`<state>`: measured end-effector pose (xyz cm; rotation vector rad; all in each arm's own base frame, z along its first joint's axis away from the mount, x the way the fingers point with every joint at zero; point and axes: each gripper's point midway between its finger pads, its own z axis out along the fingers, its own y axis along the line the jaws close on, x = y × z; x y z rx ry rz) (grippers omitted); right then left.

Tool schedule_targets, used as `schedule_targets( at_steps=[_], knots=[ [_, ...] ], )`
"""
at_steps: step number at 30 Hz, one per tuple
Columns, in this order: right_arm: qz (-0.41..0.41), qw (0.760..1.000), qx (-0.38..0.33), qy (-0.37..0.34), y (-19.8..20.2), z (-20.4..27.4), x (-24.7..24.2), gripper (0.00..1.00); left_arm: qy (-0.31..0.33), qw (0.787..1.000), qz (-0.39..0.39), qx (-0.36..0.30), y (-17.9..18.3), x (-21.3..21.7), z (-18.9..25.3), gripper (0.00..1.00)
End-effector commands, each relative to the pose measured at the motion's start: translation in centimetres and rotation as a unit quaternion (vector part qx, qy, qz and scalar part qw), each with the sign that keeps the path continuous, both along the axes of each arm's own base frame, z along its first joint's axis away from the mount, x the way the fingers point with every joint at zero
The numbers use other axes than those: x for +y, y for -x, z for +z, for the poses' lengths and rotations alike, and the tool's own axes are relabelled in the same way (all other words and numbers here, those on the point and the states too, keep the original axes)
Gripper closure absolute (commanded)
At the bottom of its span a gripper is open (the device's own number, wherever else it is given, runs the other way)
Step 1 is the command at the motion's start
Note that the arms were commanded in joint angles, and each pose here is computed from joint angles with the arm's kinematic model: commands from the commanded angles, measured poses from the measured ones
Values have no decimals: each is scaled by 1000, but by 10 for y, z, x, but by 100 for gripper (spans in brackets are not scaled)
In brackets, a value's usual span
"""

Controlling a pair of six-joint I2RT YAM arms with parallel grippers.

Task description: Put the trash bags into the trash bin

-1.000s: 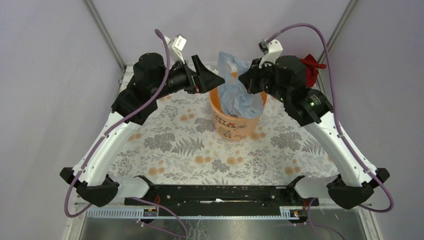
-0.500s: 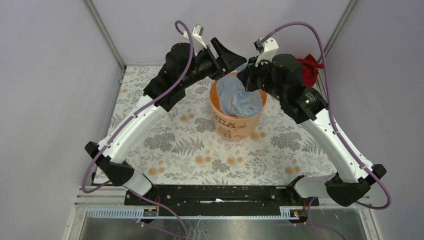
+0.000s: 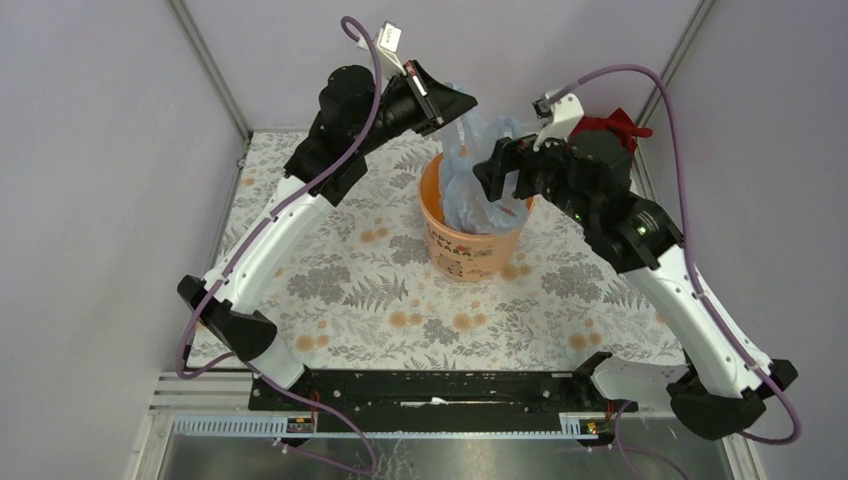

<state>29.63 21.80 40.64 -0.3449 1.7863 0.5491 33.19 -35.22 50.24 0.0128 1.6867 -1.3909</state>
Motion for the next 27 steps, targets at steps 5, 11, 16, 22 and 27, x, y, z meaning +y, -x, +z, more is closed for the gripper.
schedule_targets(
  at_steps=[5,11,16,22,27],
  knots=[
    [-32,994,15,-104,34,36,-22,0,34,989,-124,-77,48,9,22,100],
    [-116,987,32,-109,24,29,-45,0,33,986,-144,-79,59,16,13,100],
    [-123,986,27,-113,9,34,-38,0,39,984,-145,-94,62,22,20,100],
    [-165,984,44,-51,-11,1,-43,8,38,984,-148,-95,66,25,20,100],
    [-227,974,13,24,-24,-3,-73,0,33,984,-152,-92,67,27,15,100]
  ],
)
